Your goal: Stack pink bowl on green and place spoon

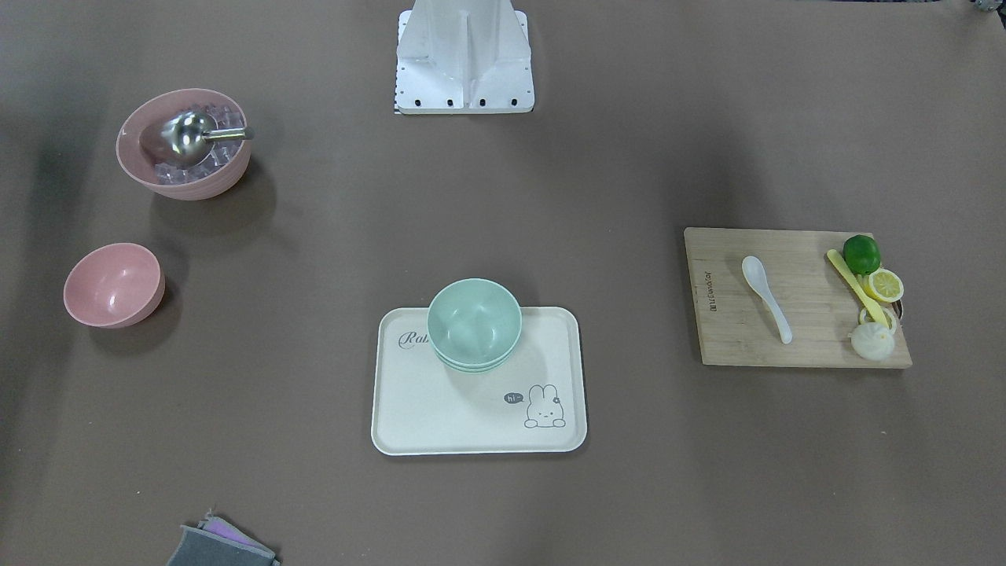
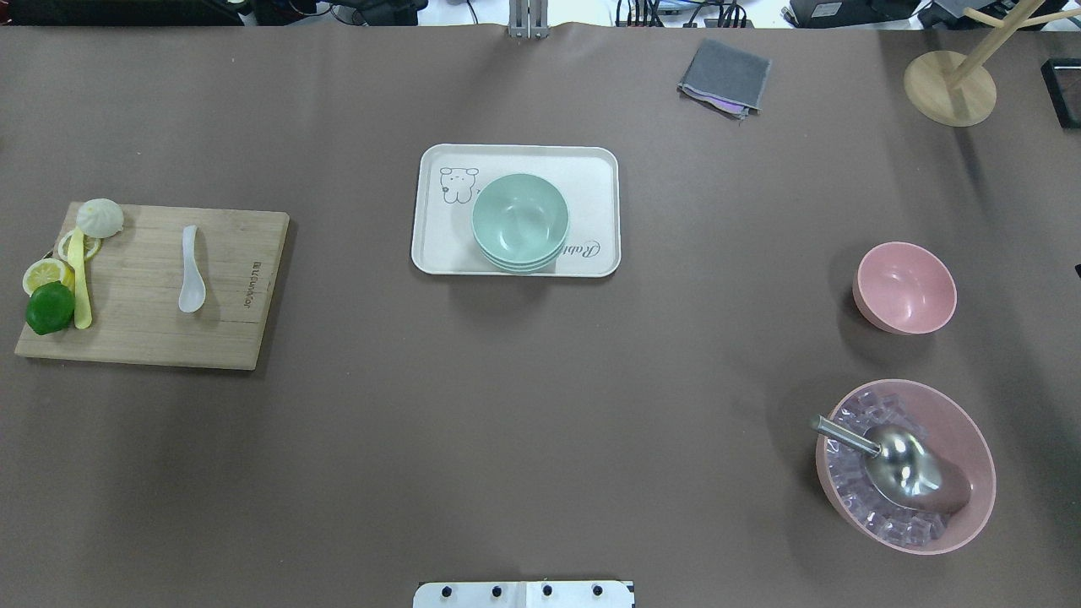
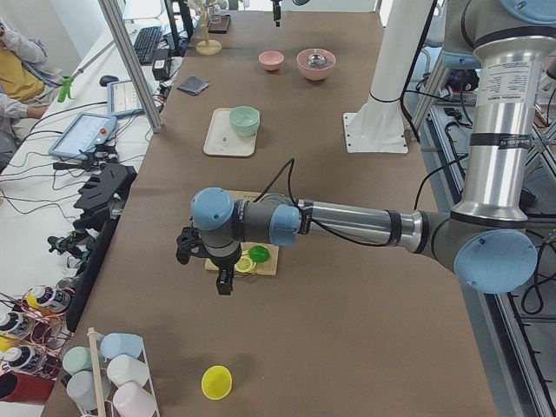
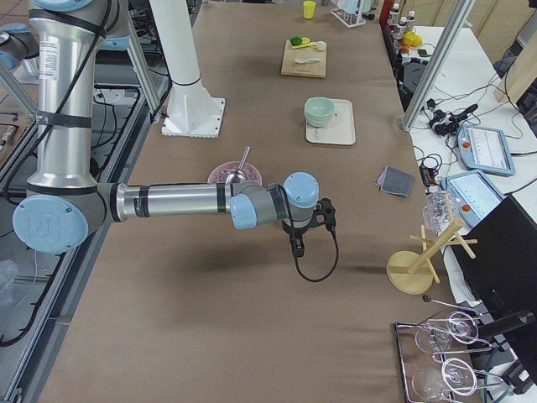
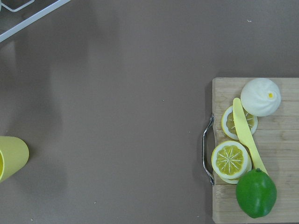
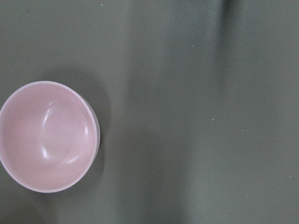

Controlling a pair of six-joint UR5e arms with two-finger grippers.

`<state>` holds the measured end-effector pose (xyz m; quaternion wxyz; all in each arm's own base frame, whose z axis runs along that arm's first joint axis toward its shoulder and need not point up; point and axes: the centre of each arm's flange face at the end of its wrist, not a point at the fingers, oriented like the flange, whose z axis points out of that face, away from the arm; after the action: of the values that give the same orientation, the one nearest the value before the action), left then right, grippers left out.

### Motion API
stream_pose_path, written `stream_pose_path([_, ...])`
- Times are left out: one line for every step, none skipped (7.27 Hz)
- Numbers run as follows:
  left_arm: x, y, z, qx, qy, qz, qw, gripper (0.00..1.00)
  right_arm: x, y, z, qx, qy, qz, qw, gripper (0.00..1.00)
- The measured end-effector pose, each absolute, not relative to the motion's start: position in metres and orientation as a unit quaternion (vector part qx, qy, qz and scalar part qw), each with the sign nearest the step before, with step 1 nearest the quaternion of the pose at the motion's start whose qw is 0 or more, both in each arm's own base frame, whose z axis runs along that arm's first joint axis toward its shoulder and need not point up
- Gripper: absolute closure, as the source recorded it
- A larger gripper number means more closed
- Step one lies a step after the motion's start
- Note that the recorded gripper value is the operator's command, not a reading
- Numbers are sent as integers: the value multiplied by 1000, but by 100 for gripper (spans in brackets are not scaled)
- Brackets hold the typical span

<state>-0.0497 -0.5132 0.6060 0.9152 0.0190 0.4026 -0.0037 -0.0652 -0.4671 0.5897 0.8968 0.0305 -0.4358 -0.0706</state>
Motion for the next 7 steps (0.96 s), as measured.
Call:
stream_pose_path([-48,-514,605,19,406,-6,914,2,-89,-473,581,28,-431,-63,900,6])
stream_pose_path([-45,-514,604,18,409,-6,913,2,-116,-481,572,28,-418,-56,906,9])
stream_pose_path([-43,-514,604,18,411,-5,911,2,-141,-486,568,28,-403,-57,913,10])
stream_pose_path([-42,-514,603,17,414,-3,910,2,-163,-490,567,25,-394,-63,917,10])
stream_pose_path([-40,-514,603,17,415,-2,910,2,-179,-496,568,20,-390,-67,918,15])
stream_pose_path([-39,-514,603,16,415,-2,910,2,-192,-504,569,16,-388,-71,919,38])
stream_pose_path([-39,-515,602,16,416,-3,909,2,-201,-510,573,11,-387,-71,919,42])
